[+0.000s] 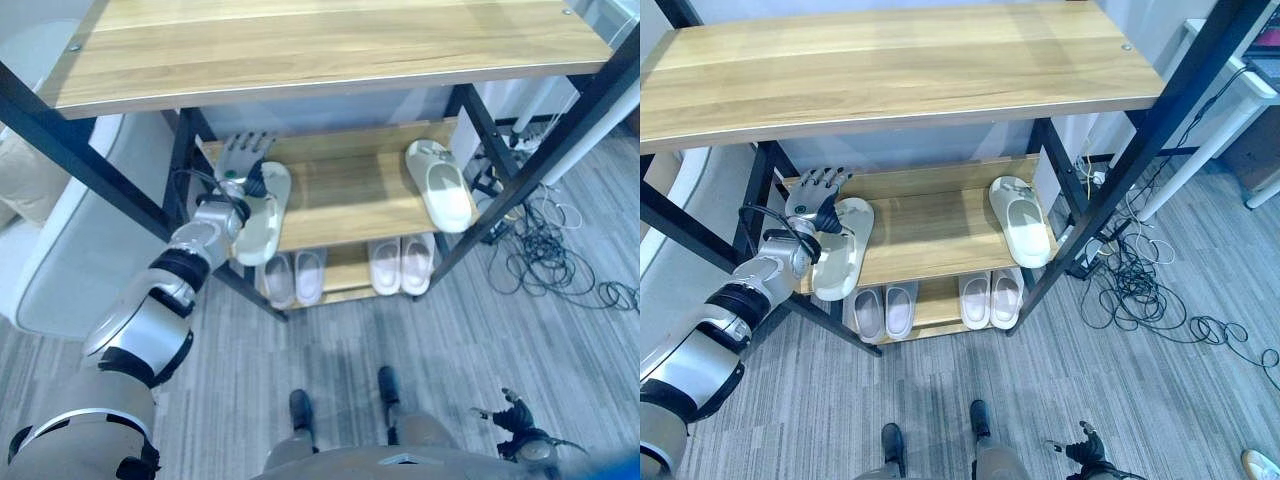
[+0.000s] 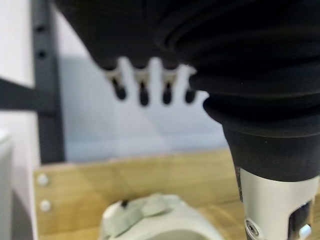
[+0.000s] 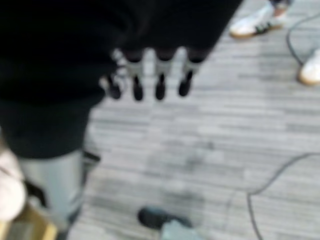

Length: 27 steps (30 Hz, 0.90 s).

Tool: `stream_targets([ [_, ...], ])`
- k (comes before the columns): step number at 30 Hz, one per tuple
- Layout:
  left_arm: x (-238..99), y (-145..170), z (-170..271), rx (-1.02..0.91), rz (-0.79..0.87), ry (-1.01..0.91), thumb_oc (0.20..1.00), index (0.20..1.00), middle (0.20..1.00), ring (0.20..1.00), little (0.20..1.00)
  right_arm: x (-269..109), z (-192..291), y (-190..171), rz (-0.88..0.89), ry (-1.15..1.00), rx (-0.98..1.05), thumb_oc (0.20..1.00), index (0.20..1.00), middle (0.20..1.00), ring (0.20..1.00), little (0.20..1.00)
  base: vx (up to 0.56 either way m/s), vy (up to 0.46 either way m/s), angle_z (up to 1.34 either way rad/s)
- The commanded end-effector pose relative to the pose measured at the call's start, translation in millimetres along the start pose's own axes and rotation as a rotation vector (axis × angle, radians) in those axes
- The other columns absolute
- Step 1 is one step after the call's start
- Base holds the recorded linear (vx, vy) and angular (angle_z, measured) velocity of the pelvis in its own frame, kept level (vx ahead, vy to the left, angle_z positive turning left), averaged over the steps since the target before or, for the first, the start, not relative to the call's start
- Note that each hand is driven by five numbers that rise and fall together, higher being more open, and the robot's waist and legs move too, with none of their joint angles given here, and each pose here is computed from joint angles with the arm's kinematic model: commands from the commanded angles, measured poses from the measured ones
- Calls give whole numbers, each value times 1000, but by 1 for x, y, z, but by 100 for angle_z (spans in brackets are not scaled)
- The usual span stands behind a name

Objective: Arrange the slippers neatly on the shoe rack.

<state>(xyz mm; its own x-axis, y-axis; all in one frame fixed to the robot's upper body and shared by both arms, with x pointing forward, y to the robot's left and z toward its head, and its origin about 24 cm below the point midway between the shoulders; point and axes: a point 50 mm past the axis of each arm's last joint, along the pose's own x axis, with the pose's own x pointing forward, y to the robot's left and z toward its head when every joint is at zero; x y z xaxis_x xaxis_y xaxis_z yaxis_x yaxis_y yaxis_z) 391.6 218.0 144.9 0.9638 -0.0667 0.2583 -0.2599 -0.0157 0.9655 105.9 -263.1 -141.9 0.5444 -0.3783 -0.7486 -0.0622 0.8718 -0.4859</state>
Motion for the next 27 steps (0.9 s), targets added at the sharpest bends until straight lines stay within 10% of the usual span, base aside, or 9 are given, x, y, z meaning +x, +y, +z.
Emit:
stream_targets([
  [1, 27, 59, -10, 10, 193, 33, 1000, 1000, 1000, 1000, 1000, 6, 19, -16, -44, -76, -11, 1000, 1000, 1000, 1000, 1000, 0, 0, 0],
  [27, 16, 80, 13, -24, 298, -140, 1000, 1000, 1000, 1000, 1000, 6, 19, -20, -65, -78, 39, 1000, 1000, 1000, 1000, 1000, 4, 1, 1],
])
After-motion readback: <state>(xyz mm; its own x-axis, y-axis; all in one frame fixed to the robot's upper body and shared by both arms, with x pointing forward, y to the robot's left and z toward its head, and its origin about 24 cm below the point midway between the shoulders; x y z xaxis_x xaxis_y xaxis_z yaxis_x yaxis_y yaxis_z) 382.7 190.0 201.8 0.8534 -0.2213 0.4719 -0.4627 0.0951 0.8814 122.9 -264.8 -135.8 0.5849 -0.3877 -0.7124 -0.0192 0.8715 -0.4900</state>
